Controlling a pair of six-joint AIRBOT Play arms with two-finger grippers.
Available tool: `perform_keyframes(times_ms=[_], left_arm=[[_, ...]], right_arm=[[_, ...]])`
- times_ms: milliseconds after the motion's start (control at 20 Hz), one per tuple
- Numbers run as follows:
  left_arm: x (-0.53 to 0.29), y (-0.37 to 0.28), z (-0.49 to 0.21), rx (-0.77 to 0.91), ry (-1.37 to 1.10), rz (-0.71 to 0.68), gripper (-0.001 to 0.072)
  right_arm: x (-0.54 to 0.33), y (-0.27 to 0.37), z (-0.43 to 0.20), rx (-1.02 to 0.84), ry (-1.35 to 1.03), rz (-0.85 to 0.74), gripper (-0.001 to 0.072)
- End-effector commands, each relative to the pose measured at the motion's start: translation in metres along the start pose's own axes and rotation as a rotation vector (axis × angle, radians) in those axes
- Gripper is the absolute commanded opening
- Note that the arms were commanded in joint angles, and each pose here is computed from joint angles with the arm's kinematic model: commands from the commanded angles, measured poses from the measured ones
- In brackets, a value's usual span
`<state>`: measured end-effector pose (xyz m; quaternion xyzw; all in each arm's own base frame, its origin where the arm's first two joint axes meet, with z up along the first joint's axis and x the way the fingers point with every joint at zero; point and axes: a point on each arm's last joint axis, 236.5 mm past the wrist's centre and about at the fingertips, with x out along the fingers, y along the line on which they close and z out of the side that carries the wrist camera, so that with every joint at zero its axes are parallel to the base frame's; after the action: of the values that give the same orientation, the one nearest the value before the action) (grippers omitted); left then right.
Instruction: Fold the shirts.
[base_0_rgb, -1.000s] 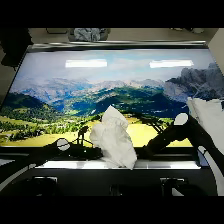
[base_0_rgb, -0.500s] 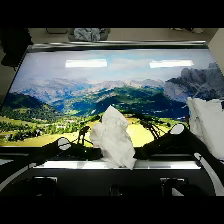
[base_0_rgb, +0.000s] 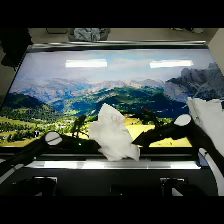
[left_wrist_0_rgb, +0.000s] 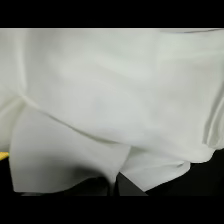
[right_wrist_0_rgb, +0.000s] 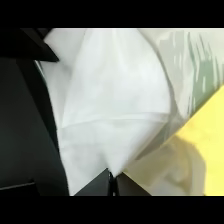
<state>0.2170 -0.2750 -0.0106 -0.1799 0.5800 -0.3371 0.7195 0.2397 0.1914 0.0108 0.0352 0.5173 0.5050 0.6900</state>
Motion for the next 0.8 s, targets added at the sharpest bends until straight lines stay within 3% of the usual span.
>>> perform_keyframes(times_ms=[0,150,250,500,650,750], left_arm=[[-0.116,-0.03,0.084,0.17,-0.334,0.083,0.0029],[-0.27,-0.093,0.14,0.268,-0.753,0.086,0.0029],[-0.362,-0.141,0.142,0.326,-0.982,0.075,0.0029],[-0.46,-0.245,0.114,0.486,-1.229,-0.108,0.003],[-0.471,-0.255,0.106,0.516,-1.255,-0.114,0.003],[-0.466,-0.248,0.108,0.519,-1.236,-0.076,0.003]], right_arm=[[-0.085,0.004,0.075,-0.222,-0.089,-0.277,0.0037],[-0.226,0.037,0.156,-0.353,-0.335,-0.708,0.0037],[-0.309,0.097,0.182,-0.43,-0.539,-0.879,0.0037],[-0.393,0.253,0.19,-0.671,-0.942,-0.876,0.0037],[-0.401,0.269,0.172,-0.684,-0.951,-0.907,0.0037],[-0.389,0.254,0.157,-0.6,-0.873,-0.902,0.0037]])
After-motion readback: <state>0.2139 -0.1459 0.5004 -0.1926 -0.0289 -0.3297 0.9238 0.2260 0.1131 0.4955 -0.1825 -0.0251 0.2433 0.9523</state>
